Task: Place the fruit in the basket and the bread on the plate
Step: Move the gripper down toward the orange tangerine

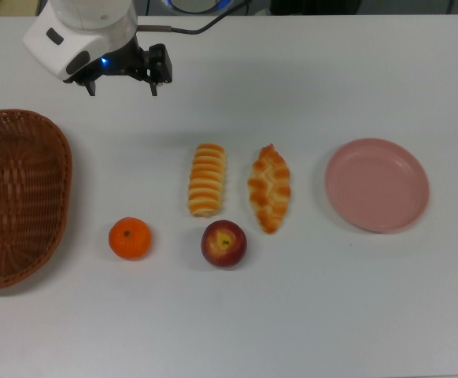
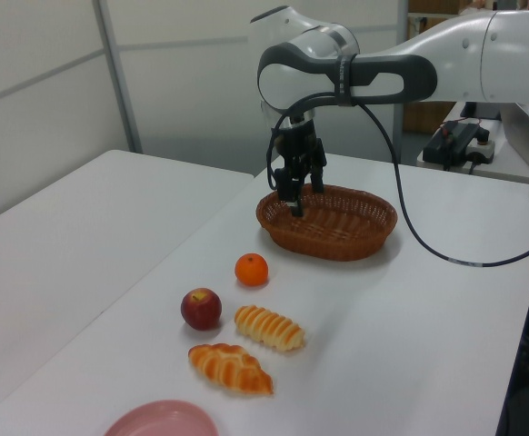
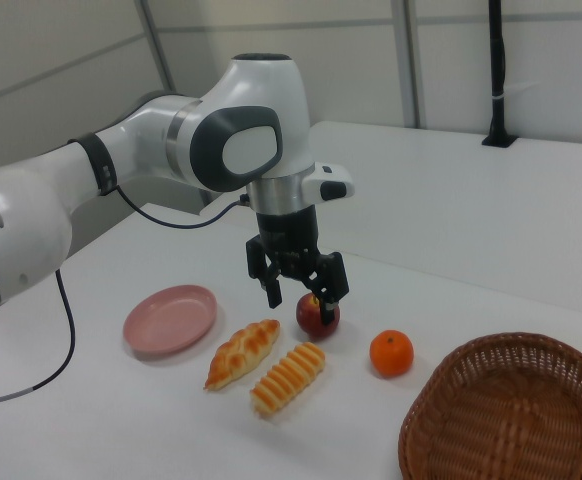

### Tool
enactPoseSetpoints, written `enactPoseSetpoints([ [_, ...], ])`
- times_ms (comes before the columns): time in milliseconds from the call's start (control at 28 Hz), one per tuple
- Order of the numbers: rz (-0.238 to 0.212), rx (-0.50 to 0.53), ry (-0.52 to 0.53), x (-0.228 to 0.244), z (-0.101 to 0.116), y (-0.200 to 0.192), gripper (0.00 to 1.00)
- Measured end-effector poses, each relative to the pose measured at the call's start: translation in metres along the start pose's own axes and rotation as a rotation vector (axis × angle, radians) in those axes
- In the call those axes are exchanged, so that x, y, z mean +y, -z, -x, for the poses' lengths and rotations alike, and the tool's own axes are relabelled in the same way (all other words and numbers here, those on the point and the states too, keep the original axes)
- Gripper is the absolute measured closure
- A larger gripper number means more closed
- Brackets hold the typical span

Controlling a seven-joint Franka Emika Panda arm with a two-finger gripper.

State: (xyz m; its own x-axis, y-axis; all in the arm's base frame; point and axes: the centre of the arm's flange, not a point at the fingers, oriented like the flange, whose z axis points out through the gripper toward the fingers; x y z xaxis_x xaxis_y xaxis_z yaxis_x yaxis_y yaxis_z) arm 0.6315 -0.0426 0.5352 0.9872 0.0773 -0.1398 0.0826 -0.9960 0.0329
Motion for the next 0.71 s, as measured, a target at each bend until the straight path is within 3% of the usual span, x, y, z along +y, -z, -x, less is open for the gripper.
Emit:
enactPoseSetpoints([
  [357,-0.006,0.148,0.008,0.0,-0.021,0.004,0.0],
  [714,-0.006,0.265,0.108,-0.095,-0.08,-0.048,0.0],
])
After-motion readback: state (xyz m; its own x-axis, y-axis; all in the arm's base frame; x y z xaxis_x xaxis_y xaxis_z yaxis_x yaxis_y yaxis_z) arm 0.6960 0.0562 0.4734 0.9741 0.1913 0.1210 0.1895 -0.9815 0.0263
